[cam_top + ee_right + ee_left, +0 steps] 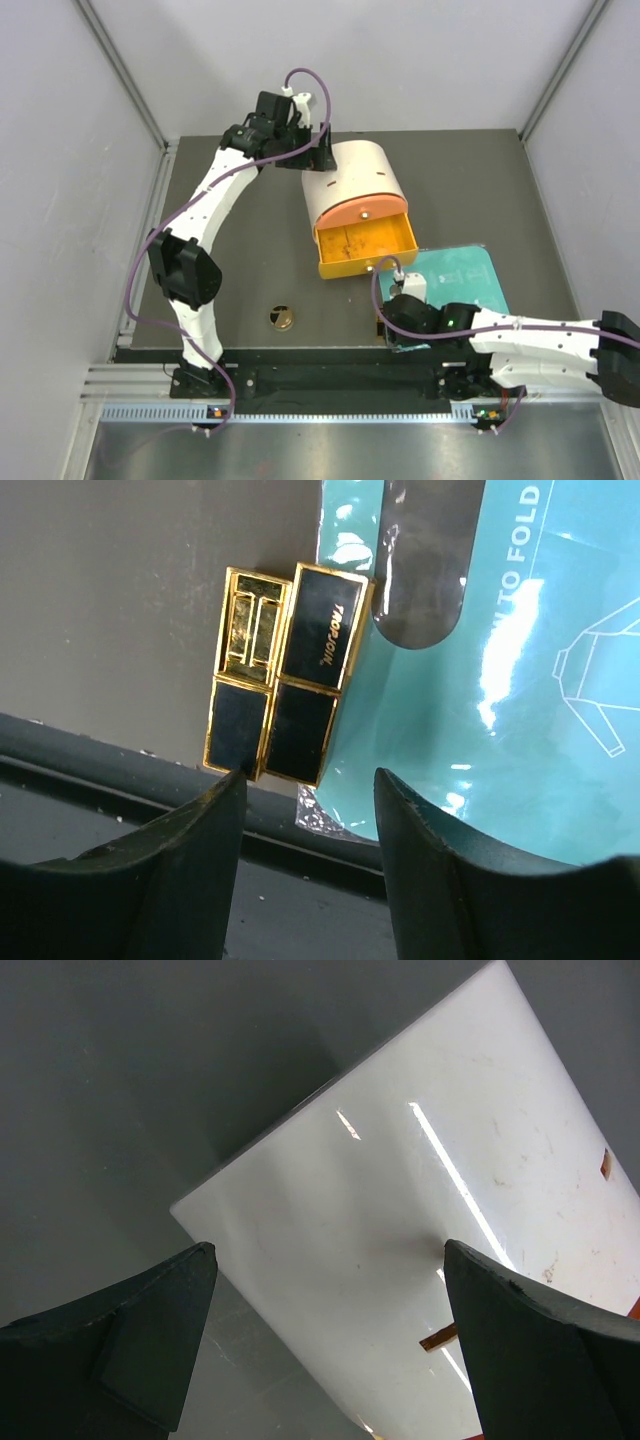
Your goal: Organize the makeup
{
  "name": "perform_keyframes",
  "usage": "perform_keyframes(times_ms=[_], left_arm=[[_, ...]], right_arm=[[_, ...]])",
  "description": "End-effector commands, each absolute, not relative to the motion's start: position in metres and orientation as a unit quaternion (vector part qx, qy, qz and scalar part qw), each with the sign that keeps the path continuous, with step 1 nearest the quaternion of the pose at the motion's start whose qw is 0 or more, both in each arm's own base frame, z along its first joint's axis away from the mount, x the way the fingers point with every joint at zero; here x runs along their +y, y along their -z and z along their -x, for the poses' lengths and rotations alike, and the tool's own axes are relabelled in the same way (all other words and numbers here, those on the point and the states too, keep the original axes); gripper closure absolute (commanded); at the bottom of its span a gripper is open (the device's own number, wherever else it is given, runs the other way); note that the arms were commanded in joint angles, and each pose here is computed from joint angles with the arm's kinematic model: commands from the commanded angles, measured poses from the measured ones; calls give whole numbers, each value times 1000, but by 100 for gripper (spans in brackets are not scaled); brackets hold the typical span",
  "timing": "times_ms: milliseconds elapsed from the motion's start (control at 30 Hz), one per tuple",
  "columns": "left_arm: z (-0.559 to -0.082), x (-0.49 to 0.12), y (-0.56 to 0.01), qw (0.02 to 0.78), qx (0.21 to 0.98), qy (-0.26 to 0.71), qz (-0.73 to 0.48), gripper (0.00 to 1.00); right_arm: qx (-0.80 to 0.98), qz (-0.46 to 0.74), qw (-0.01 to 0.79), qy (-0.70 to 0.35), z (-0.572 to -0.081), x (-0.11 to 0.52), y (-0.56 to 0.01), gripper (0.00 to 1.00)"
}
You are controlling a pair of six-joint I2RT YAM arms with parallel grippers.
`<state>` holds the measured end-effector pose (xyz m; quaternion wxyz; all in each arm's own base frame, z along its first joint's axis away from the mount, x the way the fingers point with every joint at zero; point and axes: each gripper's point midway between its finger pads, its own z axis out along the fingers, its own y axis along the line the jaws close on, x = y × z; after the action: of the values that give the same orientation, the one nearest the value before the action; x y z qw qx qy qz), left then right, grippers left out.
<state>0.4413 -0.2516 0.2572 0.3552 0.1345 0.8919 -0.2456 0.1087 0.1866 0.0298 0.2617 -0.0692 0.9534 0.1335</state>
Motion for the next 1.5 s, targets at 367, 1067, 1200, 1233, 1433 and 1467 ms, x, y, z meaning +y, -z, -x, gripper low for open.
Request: perform_keyframes(times_ms=[367,1067,1200,1233,1433,1467], left_arm=[[-416,-233,-206,284,928,191,-146,1],[-416,-233,-204,284,929,190,-142,1],[-416,-233,-204,285,929,190,-142,1],[-417,-234,-204,286,928,191,-141,1],[-418,-235,-203,286,928,192,-141,1],[-418,-234,-204,287,928,191,-141,1]], right_arm=[[946,42,316,-53,-146,182,-35,52],[961,59,267,-32,-126,170,-24,74],[955,58,286,-53,-130,173,-44,88],[953,60,290,-59,-131,174,-49,91],[936,111,317,-110,-132,192,-92,100],[932,133,318,-115,-132,195,-97,100]])
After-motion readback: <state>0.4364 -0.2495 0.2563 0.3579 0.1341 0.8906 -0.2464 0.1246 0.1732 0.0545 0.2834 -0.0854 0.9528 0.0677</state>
